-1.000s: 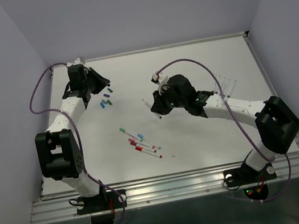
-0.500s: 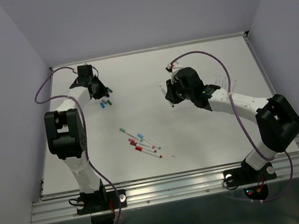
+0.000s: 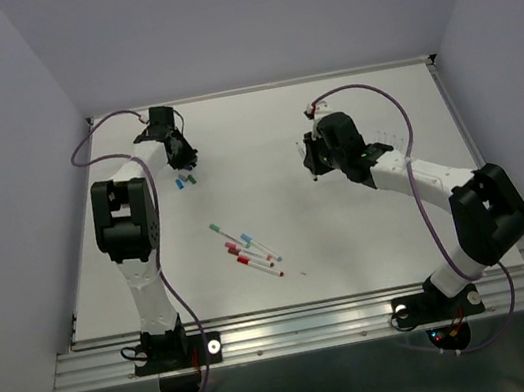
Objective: Open the pen caps
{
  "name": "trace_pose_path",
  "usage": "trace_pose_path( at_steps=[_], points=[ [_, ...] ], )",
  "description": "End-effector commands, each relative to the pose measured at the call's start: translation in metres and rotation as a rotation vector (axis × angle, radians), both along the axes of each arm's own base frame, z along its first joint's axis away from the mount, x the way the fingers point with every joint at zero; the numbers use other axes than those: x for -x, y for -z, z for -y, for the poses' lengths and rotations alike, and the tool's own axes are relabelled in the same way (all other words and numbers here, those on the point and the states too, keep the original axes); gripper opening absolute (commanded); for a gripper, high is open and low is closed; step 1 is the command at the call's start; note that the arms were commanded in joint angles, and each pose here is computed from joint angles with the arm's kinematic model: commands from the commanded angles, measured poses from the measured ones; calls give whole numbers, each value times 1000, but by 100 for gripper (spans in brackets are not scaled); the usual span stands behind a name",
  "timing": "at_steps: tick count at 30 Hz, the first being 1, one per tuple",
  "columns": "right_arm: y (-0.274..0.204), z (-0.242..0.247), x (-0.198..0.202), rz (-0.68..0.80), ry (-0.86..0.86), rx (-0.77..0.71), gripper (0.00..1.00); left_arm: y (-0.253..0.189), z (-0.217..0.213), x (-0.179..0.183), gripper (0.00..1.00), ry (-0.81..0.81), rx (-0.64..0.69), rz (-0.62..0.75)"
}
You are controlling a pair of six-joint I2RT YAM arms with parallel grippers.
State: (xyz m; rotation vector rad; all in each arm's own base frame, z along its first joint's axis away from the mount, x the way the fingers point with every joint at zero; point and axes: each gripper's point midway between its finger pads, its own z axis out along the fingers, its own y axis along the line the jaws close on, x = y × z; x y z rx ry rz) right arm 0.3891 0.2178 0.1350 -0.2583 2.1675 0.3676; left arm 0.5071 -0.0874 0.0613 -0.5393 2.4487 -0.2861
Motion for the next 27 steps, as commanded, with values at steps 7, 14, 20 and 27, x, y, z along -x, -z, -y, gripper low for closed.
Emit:
trace_pose_path(
  at_steps=[7,14,20,27],
  points=[
    [-8,19,-13,29,80,8,1,-13,0,-3,27,-4,-71,6],
    [-10,24,-13,34,92,12,1,-5,-2,1,33,-15,-104,-27],
    [-11,29,-15,35,110,13,1,-14,2,2,38,-10,-98,-9],
    [-8,49,-26,26,222,44,1,-53,16,1,58,26,-72,80]
  ],
)
